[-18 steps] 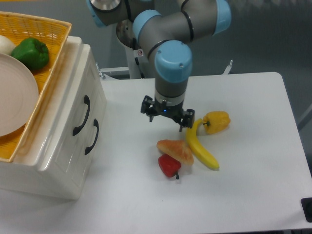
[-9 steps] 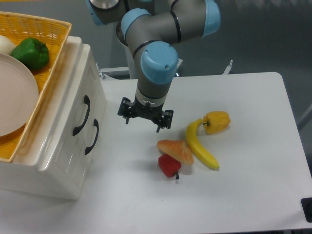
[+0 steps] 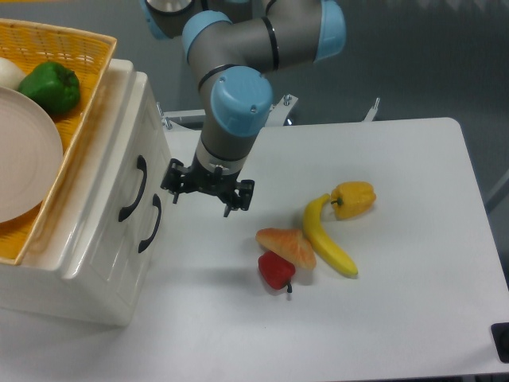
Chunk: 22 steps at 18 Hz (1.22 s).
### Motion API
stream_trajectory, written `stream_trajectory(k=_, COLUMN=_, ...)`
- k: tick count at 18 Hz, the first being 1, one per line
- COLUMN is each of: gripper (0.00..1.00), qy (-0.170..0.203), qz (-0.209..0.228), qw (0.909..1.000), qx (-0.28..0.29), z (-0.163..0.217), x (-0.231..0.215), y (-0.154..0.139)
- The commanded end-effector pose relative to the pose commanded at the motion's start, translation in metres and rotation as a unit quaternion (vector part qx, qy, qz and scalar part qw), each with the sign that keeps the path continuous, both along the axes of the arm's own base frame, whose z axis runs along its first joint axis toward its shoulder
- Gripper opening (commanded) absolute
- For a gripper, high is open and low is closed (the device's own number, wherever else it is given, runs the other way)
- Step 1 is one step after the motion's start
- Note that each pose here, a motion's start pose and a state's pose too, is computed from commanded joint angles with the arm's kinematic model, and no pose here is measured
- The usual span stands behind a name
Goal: Slide the top white drawer open
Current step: 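Move the gripper from the yellow pepper toward the upper drawer handle, then lower the gripper onto the black handle of the upper drawer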
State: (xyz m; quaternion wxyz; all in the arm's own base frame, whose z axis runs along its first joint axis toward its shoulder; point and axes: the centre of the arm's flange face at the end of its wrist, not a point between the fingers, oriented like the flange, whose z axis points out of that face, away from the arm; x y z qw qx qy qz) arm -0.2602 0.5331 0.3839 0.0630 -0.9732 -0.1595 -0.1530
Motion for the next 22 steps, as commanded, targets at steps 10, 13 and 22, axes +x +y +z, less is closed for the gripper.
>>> stream_trajectory(k=10, gripper=1.00, qy=-0.047, qz=0.009, qw=0.9989, qx=-0.002, z=0.005, x=0.012, y=-0.004)
stream_trajectory(k=13, gripper=1.00, qy=-0.053, qz=0.005, qw=0.9986, qx=0.000, z=0.005, x=0.019, y=-0.001)
stream_trajectory(k=22, gripper=1.00, qy=-0.059, qz=0.001, qw=0.9982, qx=-0.002, z=0.002, x=0.026, y=0.002)
